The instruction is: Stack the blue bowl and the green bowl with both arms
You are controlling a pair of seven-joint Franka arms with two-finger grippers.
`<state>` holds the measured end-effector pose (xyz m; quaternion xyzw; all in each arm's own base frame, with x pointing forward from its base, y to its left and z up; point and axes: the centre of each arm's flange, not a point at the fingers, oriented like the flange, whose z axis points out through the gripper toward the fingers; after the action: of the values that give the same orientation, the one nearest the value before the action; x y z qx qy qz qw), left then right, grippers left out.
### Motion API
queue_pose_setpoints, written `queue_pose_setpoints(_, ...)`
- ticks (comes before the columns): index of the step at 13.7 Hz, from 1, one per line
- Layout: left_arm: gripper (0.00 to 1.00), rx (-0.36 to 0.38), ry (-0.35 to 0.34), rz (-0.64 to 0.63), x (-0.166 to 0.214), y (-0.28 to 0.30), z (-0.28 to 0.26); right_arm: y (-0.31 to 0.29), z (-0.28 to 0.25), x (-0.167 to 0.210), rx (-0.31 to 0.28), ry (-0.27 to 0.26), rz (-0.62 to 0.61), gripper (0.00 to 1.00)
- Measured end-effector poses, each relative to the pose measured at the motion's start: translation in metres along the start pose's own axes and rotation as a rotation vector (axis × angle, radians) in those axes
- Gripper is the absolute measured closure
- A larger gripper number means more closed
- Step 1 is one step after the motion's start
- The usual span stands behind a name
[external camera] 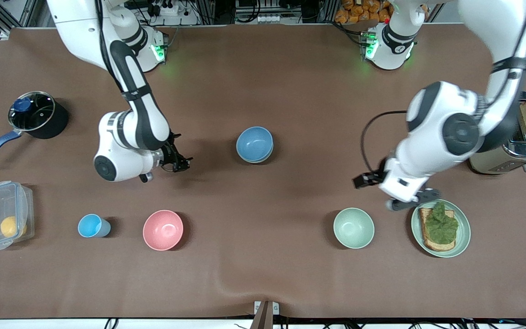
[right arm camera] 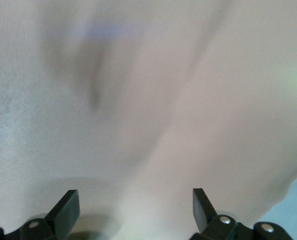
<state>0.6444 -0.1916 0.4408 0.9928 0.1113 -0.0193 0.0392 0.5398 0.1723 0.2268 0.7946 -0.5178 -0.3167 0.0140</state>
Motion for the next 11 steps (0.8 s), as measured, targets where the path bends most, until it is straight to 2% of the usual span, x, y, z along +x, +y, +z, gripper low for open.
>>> queue_pose_setpoints(3, 0.00, 0.027, 0.006, 0.048, -0.003, -0.023, -0.036, 0.030, -0.039, 0.041, -0.036, -0.004, -0.093, 0.00)
queue_pose_setpoints(7, 0.00, 0.085, -0.030, 0.152, -0.024, -0.036, -0.068, 0.075, -0.085, 0.111, -0.032, -0.024, -0.235, 0.00)
queue_pose_setpoints(9, 0.00, 0.109, -0.018, 0.176, -0.032, -0.055, -0.093, 0.098, -0.110, 0.145, -0.028, -0.012, -0.292, 0.00)
queue_pose_setpoints(11, 0.00, 0.126, -0.021, 0.190, -0.043, -0.079, -0.120, 0.125, -0.145, 0.174, -0.036, 0.023, -0.403, 0.00)
